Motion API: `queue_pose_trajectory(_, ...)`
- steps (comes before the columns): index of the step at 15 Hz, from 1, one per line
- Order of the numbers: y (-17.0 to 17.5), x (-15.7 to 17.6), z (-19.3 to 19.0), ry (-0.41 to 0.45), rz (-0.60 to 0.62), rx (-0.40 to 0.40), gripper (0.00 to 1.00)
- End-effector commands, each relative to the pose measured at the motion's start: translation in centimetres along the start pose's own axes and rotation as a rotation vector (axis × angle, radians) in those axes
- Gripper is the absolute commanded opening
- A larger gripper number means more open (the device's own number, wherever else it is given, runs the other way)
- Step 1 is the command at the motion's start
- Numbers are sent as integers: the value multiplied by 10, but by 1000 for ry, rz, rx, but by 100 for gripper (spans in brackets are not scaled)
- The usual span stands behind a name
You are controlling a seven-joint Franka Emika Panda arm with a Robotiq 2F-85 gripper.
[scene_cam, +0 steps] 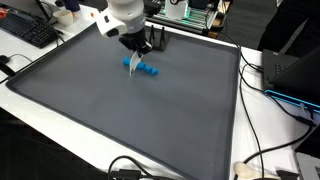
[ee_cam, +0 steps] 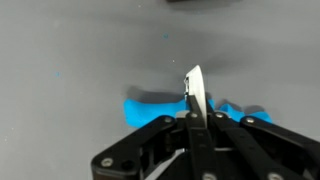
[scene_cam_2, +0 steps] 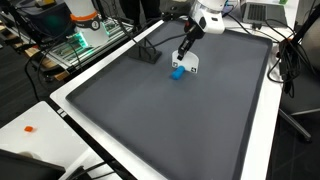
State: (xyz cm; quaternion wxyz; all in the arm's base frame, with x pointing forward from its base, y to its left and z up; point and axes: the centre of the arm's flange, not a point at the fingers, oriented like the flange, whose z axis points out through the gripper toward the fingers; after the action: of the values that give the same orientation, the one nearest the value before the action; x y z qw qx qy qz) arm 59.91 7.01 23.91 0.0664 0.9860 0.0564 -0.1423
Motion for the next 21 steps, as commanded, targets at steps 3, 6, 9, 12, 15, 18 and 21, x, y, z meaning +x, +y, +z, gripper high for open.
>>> queue_pose_trajectory(3, 0, -13, 31, -115, -29, 17, 1)
queue_pose_trajectory(6, 0, -15, 33, -136, -35, 17, 1)
queue_pose_trajectory(9, 1, -17, 31, -148, -33, 22, 1)
queue_pose_trajectory(12, 2, -18, 23, -138, -27, 22, 1)
queue_pose_trajectory(15, 6, -21, 13, -138, -19, 20, 1)
queue_pose_trajectory(18, 9, -25, 6, -141, -17, 26, 1)
queue_pose_trajectory(21, 13, -28, -3, -129, -11, 30, 1)
